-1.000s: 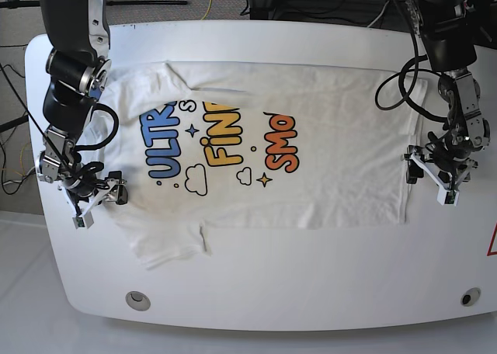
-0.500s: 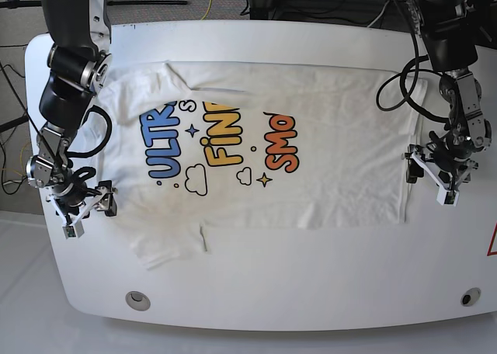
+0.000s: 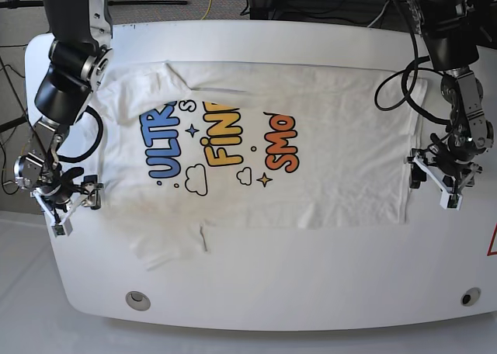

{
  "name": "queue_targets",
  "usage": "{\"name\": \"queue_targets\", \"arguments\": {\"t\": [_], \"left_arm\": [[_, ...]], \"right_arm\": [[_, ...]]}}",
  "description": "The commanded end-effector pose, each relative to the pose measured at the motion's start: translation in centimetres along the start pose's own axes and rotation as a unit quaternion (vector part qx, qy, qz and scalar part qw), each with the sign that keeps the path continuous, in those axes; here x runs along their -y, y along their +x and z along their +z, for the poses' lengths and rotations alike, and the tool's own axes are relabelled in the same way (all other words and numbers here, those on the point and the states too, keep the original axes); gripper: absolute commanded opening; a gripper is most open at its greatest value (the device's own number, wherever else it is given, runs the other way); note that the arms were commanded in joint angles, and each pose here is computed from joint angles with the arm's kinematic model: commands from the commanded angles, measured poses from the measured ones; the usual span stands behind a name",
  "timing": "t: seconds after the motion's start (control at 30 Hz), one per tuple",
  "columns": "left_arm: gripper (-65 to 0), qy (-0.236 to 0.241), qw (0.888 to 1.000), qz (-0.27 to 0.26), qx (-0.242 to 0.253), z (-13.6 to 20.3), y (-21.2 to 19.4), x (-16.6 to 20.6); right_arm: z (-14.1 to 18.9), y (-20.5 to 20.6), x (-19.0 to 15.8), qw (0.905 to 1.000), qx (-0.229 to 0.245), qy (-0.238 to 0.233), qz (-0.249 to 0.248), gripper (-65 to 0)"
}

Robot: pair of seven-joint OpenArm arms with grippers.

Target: Fold the T-shirt properly

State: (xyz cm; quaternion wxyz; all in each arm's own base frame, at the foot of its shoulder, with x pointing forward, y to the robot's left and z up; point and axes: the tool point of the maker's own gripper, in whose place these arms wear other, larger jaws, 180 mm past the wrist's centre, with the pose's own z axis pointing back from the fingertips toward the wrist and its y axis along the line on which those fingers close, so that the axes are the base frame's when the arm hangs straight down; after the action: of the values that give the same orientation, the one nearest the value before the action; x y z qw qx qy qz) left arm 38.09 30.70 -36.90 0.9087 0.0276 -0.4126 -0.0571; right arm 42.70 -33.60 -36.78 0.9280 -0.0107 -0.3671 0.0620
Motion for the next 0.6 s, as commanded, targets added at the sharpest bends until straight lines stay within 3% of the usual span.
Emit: {"name": "queue_targets", "arguments": {"t": [0.0,0.17,0.57], "left_arm": [[-20.5,0.007,0.999,-0.009,0.037,0.6,2.6,-0.7],[-20.5,0.005,0.999,-0.007,0.039,0.5,2.5,-0.5],[-20.4,0.004,0.999,-0.004,0.036,0.6,2.3,-0.7]], "right_arm": [[0.0,1.1,0.1,0.9994,0.034,0.007,-0.005,-22.6],[-1.3,0.5,-1.4,0.9967,0.067,0.033,-0.031,-22.6],[-1.9,0.5,-1.7,0.9946,0.081,0.045,-0.047,-22.6]]}}
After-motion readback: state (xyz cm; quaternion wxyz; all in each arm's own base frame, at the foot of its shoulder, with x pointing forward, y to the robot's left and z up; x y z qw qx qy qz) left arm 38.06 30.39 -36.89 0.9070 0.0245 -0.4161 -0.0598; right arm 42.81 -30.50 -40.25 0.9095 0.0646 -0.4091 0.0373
